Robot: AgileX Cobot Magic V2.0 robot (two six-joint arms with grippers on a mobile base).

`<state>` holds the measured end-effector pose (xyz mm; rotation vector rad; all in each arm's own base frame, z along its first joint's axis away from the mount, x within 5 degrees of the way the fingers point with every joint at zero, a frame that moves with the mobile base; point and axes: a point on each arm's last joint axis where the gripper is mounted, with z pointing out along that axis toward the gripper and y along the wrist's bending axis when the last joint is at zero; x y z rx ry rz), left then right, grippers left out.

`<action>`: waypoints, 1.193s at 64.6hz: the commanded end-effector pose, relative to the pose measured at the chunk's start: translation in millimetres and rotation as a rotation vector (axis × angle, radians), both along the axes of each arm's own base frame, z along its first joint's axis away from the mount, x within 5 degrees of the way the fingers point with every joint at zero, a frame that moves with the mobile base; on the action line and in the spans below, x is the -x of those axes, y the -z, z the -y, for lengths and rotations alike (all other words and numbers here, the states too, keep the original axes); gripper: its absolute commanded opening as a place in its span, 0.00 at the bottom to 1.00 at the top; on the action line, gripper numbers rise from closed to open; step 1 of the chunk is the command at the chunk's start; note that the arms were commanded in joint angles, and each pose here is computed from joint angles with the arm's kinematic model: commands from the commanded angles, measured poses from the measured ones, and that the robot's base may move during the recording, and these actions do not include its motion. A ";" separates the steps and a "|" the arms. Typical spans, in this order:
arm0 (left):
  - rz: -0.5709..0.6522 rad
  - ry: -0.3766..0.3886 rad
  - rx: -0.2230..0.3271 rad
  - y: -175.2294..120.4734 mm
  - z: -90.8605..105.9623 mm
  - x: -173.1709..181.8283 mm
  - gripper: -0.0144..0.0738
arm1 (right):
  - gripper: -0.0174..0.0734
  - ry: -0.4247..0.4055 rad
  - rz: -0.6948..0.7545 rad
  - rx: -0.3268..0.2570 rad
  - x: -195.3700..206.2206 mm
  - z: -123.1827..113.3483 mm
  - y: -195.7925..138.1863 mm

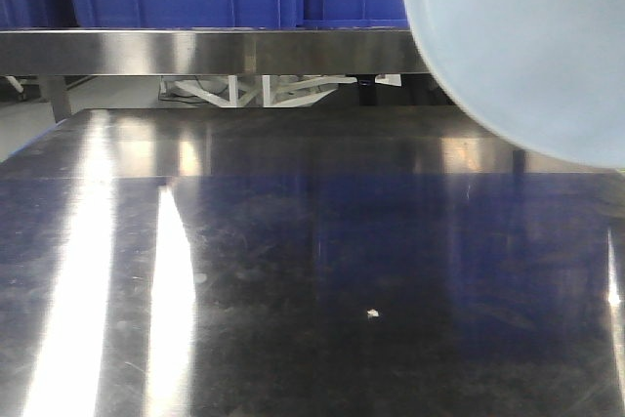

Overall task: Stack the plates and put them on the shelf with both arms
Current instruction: 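Hold the plate stack raised in the right gripper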

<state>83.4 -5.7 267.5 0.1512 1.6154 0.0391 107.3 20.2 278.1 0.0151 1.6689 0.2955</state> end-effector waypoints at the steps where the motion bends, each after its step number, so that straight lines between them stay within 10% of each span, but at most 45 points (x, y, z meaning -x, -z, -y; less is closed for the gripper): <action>1: 0.113 -0.007 0.013 -18.1 -0.6 0.1 0.25 | 0.25 0.018 0.157 -0.020 5.1 2.7 -21.6; 77: 0.113 -0.007 0.013 -18.1 -0.6 0.1 0.25 | 0.25 0.017 0.173 -0.023 8.8 3.3 -23.3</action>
